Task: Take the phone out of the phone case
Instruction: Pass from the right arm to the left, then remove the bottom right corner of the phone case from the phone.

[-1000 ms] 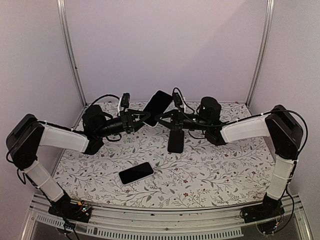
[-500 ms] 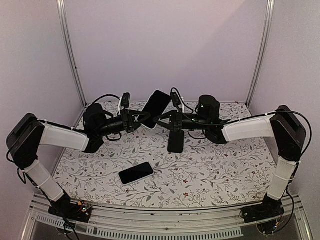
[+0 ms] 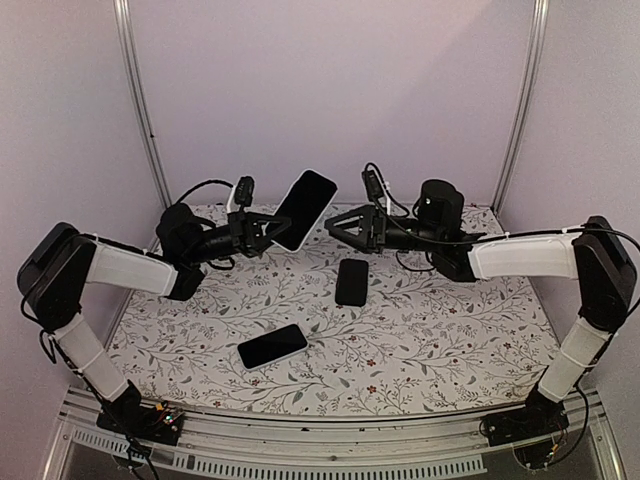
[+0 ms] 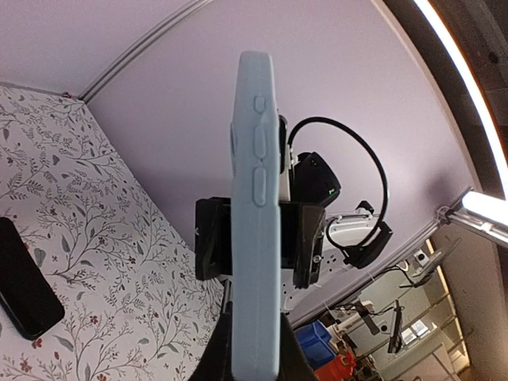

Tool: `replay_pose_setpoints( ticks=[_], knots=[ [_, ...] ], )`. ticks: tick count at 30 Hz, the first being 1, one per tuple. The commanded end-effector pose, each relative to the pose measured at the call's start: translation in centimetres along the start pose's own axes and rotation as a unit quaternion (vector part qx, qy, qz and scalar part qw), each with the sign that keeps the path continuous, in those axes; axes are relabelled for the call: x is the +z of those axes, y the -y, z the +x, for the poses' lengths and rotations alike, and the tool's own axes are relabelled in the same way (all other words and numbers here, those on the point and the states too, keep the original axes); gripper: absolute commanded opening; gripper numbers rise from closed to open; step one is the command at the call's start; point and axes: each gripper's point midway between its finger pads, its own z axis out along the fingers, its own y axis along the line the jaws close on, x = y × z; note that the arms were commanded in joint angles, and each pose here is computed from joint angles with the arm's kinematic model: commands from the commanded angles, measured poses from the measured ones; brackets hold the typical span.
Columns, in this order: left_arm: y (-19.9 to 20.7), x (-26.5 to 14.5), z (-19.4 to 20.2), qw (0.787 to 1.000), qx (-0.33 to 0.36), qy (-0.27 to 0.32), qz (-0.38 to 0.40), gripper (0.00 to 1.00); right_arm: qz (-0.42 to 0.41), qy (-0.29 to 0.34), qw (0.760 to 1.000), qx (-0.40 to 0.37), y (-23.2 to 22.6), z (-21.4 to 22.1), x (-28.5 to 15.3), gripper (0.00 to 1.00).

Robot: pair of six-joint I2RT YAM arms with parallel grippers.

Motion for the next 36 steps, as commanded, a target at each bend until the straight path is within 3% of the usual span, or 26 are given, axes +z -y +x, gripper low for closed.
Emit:
replay_pose_setpoints(
  ticks=[1, 9, 17, 36],
  knots=[
    [4.9, -0.3, -0.8, 0.993, 0.065, -0.036, 0.097, 0.0, 0.003, 0.051, 0.997, -0.058, -2.3, -3.5, -3.1, 0.73],
    [6.6, -0.3, 0.2, 0.983, 0.06, -0.081, 0.156, 0.0, -0.015, 0.072, 0.993, -0.092, -4.4, -6.8, -3.9, 0.76],
    [7.3, -0.2, 0.5, 0.978, 0.065, -0.088, 0.179, 0.0, -0.036, 0.068, 0.993, -0.095, -5.2, -7.8, -3.1, 0.74],
    [8.1, -0.5, 0.3, 0.979, 0.065, -0.069, 0.18, 0.0, -0.043, 0.069, 0.997, -0.015, -2.3, -5.5, -3.9, 0.65]
  ],
)
